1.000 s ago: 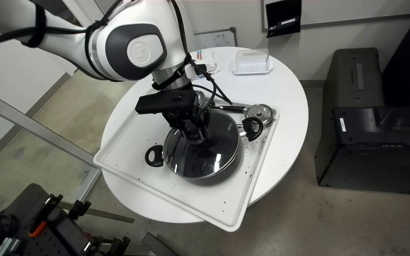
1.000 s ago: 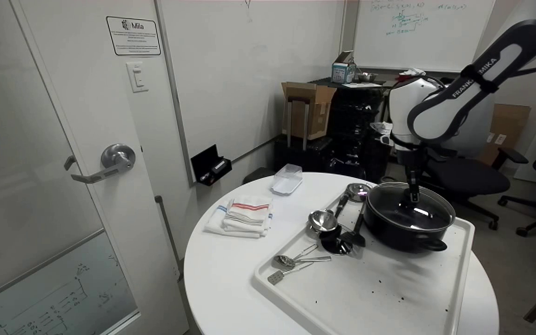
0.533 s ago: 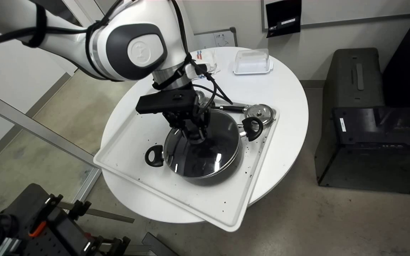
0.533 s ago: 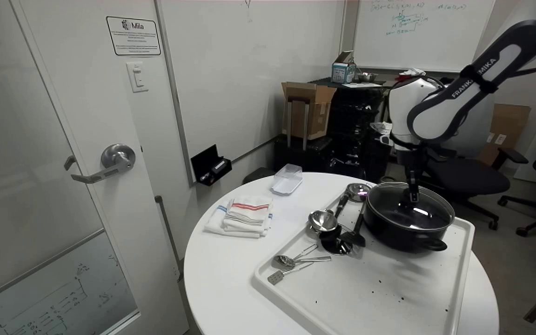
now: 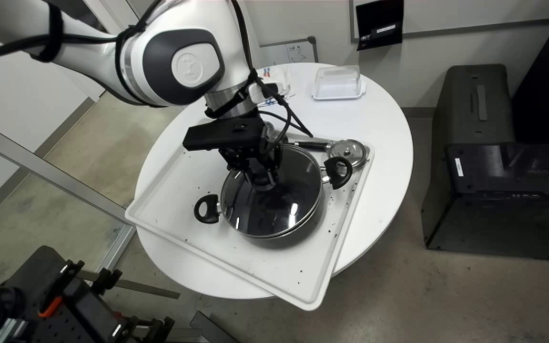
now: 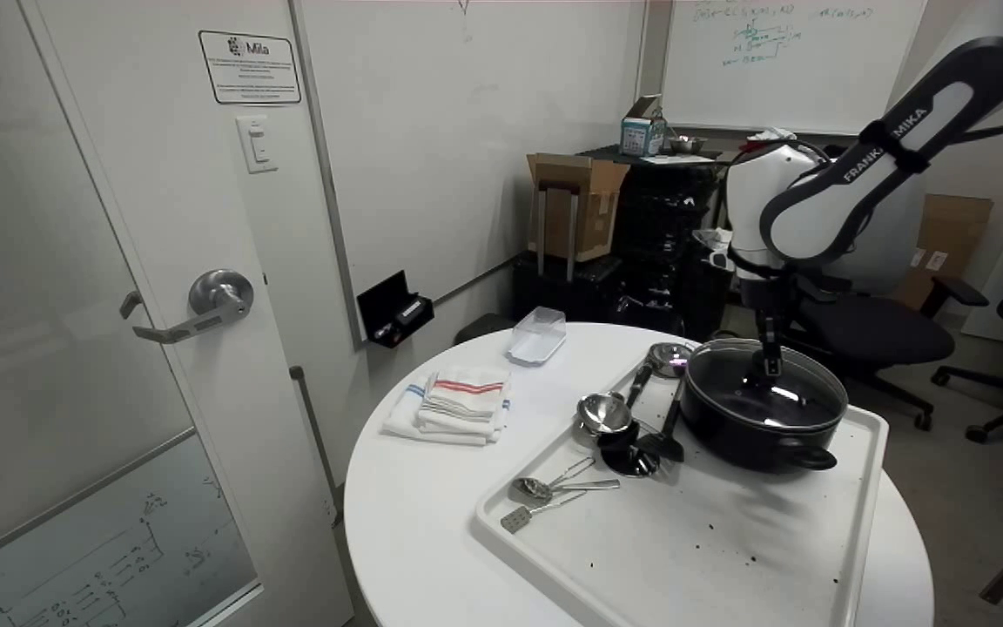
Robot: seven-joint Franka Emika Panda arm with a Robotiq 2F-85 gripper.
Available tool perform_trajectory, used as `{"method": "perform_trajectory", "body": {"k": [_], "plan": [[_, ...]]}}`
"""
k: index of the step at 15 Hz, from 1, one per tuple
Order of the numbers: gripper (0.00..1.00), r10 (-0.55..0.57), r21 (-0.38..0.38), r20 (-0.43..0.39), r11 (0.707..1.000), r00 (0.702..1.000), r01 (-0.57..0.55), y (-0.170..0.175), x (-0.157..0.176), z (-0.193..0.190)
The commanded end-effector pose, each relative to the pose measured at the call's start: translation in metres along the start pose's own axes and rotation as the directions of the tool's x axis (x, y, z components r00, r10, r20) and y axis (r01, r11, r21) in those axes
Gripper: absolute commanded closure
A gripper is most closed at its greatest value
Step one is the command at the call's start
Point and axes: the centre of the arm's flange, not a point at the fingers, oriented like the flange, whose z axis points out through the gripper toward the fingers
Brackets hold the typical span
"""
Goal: Put the lid on the pot
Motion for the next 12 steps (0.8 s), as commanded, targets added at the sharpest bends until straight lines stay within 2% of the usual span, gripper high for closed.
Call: {"method": "perform_trajectory", "body": {"k": [1,12], "plan": [[0.75,-0.005,-0.001,0.001,1.000,1.000,0.005,0.0039,0.0045,-0.0065],[0.75,-0.006,0.000,0.012,1.000,1.000,0.006,0.0031,0.0060,0.0017]]}}
